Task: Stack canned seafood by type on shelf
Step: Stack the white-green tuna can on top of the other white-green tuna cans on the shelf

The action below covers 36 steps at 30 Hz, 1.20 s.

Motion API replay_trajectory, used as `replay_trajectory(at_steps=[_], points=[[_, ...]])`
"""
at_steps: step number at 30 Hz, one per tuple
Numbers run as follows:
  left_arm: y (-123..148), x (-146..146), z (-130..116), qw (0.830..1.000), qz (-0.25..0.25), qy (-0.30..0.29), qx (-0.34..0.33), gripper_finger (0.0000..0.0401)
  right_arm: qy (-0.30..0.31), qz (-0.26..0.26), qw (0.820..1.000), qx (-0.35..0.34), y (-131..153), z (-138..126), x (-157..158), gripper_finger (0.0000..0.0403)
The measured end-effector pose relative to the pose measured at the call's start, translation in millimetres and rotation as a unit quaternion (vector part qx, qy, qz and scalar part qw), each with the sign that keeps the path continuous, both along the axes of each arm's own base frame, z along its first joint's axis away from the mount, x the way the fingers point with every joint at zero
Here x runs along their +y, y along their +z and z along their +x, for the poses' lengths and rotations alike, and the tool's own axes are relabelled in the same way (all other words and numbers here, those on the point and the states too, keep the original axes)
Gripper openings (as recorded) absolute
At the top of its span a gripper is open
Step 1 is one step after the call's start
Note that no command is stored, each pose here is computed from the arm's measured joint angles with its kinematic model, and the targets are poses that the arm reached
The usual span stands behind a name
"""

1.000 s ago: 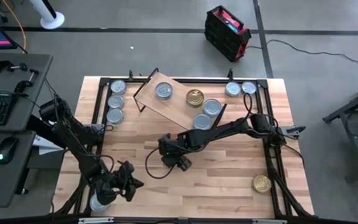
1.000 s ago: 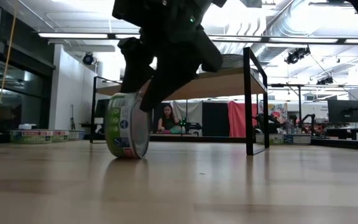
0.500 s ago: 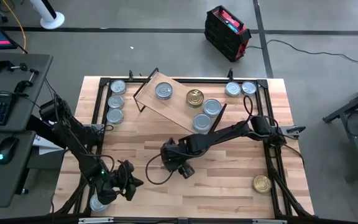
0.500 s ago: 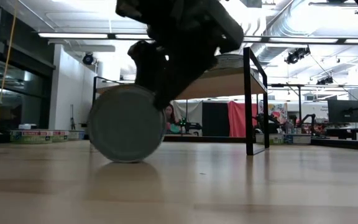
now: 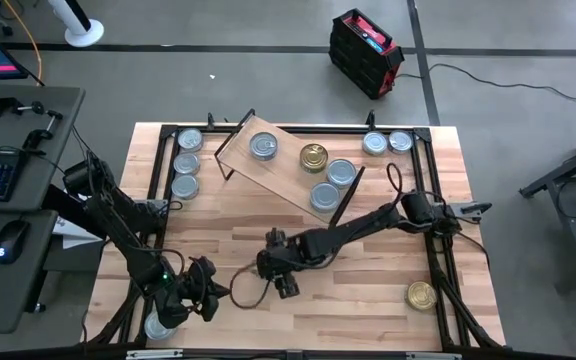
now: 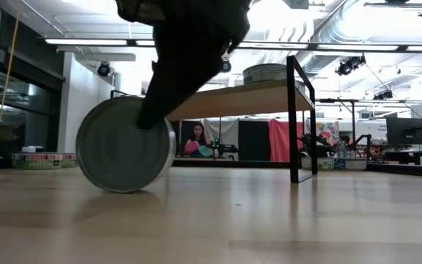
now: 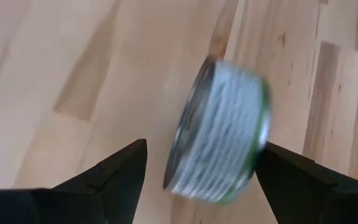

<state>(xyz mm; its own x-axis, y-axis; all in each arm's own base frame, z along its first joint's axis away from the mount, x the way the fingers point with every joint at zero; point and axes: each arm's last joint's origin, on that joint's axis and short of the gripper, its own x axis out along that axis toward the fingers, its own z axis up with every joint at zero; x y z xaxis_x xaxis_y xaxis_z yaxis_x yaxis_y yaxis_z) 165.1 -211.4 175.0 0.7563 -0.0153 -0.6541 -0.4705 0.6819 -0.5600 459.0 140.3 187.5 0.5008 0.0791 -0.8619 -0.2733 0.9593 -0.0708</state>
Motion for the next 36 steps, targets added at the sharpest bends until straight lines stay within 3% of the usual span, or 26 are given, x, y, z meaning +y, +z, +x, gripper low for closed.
replay_trajectory(at_steps=[6,13,19,24,29,36], points=[[0.0,1.3,1.8,0.999,0.026,-0.019,0.000,0.0000,-0.049,0.009,0.999,-0.021,-0.8,1.4,8.9,0.0253],[0.3,8.5,11.2,0.997,0.073,-0.039,-0.001,0.0000,-0.117,0.048,0.991,-0.038,0.4,6.3,5.2,0.0114],[7.9,15.2,14.7,0.990,0.105,-0.091,0.005,0.0000,-0.143,0.103,0.984,-0.024,21.0,-1.4,2.2,0.0113],[25.3,26.7,9.9,0.981,0.150,-0.120,-0.009,0.0000,-0.147,0.123,0.981,-0.028,91.3,-41.3,4.7,0.0113],[35.0,39.8,12.7,0.973,0.202,-0.111,-0.025,0.0000,-0.211,0.080,0.974,-0.029,139.7,-90.6,-0.6,0.0113],[35.5,50.4,23.9,0.978,0.192,-0.084,-0.020,0.0000,-0.349,0.040,0.936,-0.025,162.5,-179.2,-30.2,0.0113]])
